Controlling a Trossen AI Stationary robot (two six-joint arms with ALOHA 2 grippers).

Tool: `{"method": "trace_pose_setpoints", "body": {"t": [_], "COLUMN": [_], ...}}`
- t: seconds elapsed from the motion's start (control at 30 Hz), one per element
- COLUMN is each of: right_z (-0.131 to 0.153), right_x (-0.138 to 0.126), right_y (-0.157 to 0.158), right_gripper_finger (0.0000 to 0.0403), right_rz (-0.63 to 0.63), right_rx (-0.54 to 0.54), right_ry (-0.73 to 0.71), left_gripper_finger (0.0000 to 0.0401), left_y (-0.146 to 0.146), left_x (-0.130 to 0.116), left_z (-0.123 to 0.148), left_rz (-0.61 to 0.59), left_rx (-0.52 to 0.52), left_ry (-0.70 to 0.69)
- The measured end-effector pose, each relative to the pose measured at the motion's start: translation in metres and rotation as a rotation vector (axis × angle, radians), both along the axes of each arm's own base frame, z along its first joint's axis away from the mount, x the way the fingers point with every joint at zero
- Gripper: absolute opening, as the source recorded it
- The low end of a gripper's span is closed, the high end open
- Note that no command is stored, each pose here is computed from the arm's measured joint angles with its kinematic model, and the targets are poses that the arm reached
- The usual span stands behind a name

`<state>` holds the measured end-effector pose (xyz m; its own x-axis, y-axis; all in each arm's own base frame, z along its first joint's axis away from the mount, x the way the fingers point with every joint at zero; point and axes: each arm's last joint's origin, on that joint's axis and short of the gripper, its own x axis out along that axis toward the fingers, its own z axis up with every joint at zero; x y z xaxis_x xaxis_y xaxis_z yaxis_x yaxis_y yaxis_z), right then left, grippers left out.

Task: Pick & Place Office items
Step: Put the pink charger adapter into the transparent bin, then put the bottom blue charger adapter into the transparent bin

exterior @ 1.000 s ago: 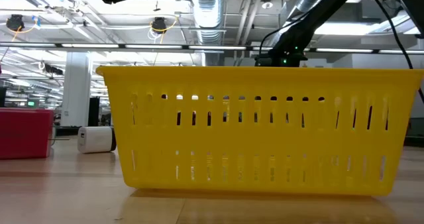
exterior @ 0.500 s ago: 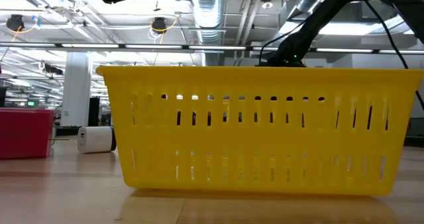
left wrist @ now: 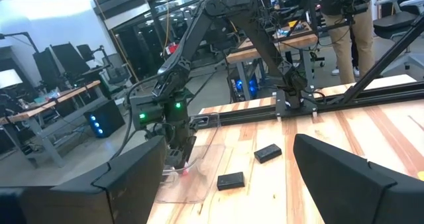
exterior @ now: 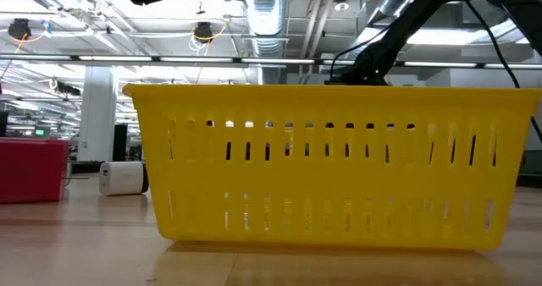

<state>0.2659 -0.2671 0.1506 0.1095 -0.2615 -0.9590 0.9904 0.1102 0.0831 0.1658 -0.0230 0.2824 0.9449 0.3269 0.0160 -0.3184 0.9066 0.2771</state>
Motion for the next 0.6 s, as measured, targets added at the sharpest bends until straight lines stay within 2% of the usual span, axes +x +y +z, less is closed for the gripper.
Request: {"method": "trace_pose_setpoints", "body": {"t": [0.1, 0.23, 0.47, 0.6], "right_z": [0.0, 0.005, 0.041, 0.064], "right_x": [0.0, 0.0, -0.002, -0.008], "right_y": [0.0, 0.001, 0.012, 0.032], "right_gripper_finger": [0.0258, 0.0253, 0.0221, 0.0203], "right_rz": [0.002, 0.024, 0.065, 0.128], "right_rx": [-0.001, -0.013, -0.103, -0.1], "right_ry": [-0.001, -0.004, -0.016, 0.021], "left_gripper_finger": [0.0328, 0.0328, 0.0328, 0.0328], "left_y": [0.0, 0.0, 0.0, 0.0], "left_x": [0.0, 0.0, 0.0, 0.0], "left_z": [0.0, 0.0, 0.0, 0.0], "left_rz": [0.0, 0.0, 0.001, 0.001], "left_rx": [0.0, 0.0, 0.012, 0.013], "left_ry": [0.0, 0.0, 0.004, 0.008]}}
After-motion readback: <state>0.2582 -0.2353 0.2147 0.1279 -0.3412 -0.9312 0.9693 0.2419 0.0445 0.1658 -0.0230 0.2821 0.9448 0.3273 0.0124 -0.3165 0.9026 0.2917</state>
